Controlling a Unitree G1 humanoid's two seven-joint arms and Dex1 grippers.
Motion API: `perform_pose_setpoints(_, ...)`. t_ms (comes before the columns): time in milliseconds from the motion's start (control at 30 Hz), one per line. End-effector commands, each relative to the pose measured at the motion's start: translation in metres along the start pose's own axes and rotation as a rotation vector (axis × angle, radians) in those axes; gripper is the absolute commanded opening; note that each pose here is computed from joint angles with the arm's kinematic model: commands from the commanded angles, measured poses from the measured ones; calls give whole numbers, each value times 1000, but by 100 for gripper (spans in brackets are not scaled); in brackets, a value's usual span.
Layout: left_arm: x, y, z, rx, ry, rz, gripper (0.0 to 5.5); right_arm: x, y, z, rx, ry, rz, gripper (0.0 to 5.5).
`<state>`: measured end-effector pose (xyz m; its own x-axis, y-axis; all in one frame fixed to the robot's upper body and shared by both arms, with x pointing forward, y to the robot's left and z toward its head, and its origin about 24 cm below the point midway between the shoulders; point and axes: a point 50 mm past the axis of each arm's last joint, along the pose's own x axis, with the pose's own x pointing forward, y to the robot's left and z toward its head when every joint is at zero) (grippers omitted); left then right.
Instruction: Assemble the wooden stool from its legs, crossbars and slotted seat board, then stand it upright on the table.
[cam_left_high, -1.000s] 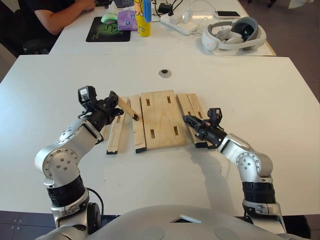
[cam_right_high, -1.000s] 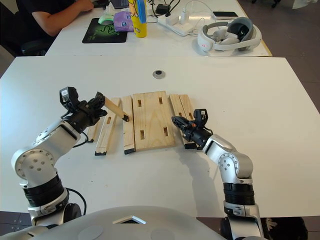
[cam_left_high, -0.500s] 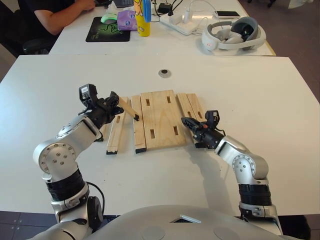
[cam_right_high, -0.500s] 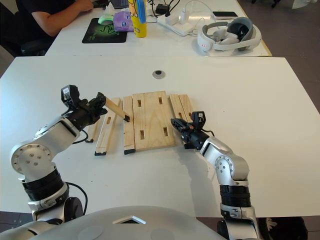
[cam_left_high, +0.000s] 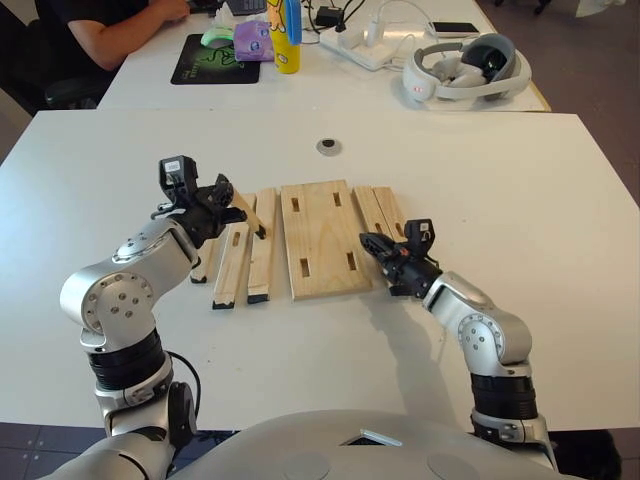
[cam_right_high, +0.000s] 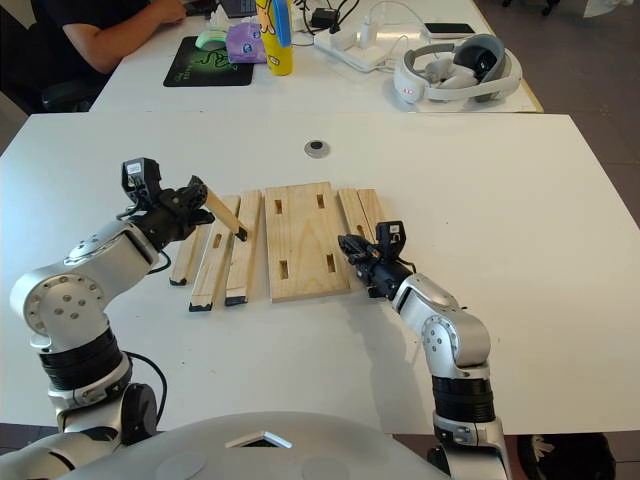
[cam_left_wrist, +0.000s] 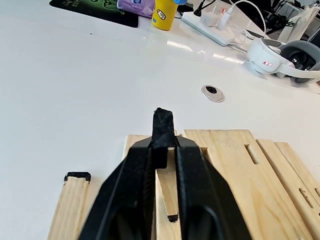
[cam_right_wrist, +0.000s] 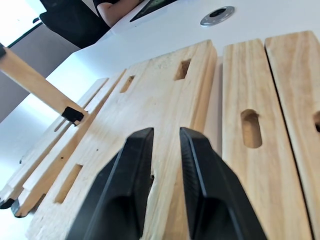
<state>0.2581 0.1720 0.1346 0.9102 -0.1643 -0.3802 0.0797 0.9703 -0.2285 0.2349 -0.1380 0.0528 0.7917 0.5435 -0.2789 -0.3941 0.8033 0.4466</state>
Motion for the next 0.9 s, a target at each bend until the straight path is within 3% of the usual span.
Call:
perform_pose_setpoints(33,6,1,-17,104,99,14,43,0,6,0,-24,9,-5,95)
perform_pose_setpoints(267,1,16,-40,298,113,-31,43,-3,5,-4,-77,50,-30,95)
perform_pose_setpoints(467,-2,12,-49,286,114,-69,43,-3,4,-1,-100,67,-20,95)
perform_pose_setpoints(900,7,1,-35,203,-1,-142,43,3,4,-2,-133,93,16,95)
